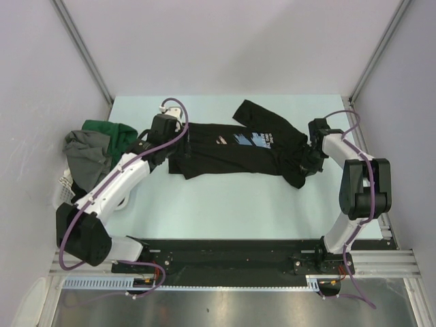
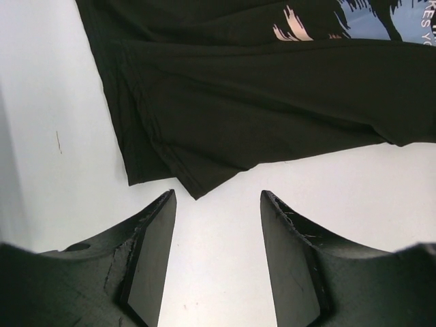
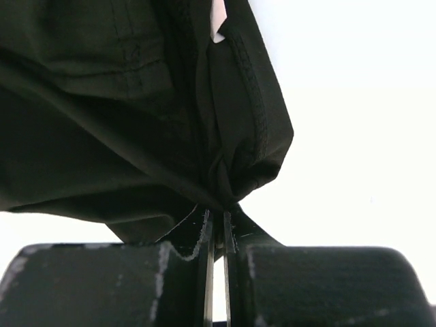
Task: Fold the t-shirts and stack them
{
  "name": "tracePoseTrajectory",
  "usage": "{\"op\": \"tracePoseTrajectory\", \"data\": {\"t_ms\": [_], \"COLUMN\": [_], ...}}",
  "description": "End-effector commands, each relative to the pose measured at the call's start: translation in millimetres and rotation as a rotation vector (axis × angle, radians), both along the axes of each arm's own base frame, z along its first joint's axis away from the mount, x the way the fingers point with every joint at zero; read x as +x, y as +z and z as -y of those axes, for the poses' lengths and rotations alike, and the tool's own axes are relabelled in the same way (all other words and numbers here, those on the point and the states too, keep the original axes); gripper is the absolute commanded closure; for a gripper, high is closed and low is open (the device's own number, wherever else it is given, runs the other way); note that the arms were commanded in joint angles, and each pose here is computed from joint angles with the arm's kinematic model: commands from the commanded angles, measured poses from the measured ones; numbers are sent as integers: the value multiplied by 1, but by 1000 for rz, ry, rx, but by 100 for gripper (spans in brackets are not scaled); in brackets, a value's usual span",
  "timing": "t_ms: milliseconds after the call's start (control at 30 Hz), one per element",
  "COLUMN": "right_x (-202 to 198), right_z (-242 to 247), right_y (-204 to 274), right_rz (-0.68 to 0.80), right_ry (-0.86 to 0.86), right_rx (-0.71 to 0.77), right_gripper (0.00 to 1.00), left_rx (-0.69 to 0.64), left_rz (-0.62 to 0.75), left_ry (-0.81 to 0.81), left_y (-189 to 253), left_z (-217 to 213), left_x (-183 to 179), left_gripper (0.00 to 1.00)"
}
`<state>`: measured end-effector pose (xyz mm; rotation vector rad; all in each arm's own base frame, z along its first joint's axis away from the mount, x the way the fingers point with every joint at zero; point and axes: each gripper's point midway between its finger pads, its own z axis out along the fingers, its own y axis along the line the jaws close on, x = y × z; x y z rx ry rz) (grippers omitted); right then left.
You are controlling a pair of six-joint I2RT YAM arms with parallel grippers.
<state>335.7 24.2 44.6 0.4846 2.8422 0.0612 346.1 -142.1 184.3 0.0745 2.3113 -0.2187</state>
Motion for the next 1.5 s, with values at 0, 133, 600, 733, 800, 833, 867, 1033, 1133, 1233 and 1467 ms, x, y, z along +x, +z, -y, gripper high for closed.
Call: {"op": "tracePoseTrajectory", "data": {"t_ms": [0,133,600,733,800,833,867,1033,1133,1233,1467], "right_x": [-25,-39,-59,-59,-57,-58,-56,-54,-52,-48,-39], "right_z": [10,16,35,33,33,33,33,35,37,42,61], "right_y": [13,6,-9,-22,-26,-27,-28,-32,-31,-23,-7], "right_rz": [-55,-128,-228,-254,-258,-260,-256,-257,-252,-235,-213], "right_ry": [-9,-4,-14,-13,-12,-10,-12,-16,-20,-25,-44], "right_rx": [-97,-134,-217,-212,-211,-211,-211,-201,-193,-192,-198], "right_gripper": [100,100,100,88,83,78,75,63,60,60,59], "left_rx": [-11,-13,-29,-23,-5,1,8,38,54,70,121], "left_rz": [82,89,17,14,6,-5,-13,-103,-137,-154,-173], "left_ry": [-36,-48,-75,-59,-40,-25,-15,56,92,116,162], "left_y": [23,25,6,2,-4,-9,-14,-51,-69,-82,-100], "left_z": [1,2,7,4,0,-2,-3,-9,-11,-12,-22], "left_x": [-1,-4,-14,-14,-14,-13,-13,-13,-10,-2,22], "left_gripper": [42,42,41,41,41,41,41,41,41,41,41]}}
